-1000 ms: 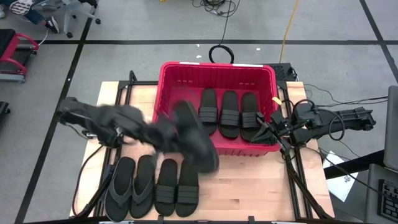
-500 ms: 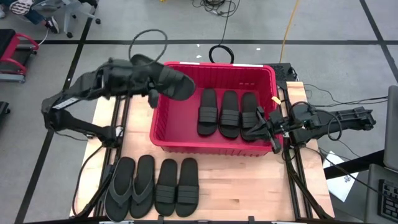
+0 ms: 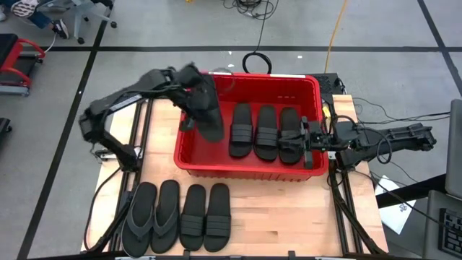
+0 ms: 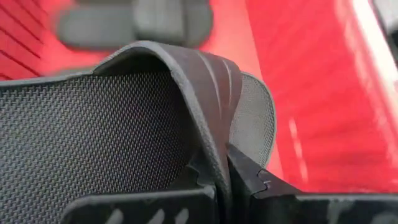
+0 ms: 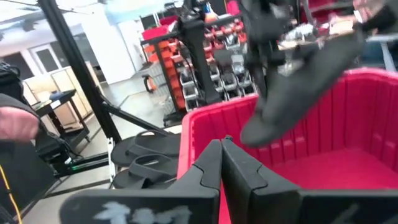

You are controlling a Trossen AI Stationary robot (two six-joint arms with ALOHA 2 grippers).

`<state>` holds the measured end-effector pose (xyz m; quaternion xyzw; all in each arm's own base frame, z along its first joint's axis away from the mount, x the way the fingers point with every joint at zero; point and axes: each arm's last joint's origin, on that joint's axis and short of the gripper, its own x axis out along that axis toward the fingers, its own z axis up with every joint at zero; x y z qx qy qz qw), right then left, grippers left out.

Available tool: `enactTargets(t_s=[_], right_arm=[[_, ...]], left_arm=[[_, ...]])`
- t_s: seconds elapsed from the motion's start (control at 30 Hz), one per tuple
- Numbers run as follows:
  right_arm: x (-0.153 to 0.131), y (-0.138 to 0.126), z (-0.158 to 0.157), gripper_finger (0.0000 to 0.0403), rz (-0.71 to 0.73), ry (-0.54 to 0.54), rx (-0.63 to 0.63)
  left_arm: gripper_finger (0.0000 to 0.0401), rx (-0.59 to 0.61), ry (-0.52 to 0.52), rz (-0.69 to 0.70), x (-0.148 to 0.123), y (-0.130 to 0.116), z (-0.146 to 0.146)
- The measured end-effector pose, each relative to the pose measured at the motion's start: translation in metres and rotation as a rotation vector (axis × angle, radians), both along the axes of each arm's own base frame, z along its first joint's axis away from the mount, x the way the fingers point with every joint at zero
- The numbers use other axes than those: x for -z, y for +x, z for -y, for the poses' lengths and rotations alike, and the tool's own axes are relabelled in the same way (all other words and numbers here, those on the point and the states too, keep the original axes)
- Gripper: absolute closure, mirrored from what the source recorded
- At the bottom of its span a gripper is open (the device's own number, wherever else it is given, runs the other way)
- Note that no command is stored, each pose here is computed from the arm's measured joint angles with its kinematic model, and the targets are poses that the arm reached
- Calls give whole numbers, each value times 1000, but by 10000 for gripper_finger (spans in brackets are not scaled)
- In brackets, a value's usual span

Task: Pick and place slides into bin
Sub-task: Put the black slide into the red bin

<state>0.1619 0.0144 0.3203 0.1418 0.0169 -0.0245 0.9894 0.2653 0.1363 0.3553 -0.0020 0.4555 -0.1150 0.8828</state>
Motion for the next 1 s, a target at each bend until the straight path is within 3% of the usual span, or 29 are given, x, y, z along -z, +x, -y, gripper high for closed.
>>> enactTargets(t_s=[0.2,0.37,0.6,1.0], right_arm=[[-2,0,0,403,17,-39,-1],[-2,0,0,403,17,-39,-4],[-2,0,0,403,19,-9,-4],[-2,0,0,403,21,11,-8]], left_arm=[[397,143,-54,-170,39,20,-2],[398,239,-154,-198,62,32,-3],[398,258,-276,-190,99,53,-17],[398,245,-322,-252,145,64,-41]])
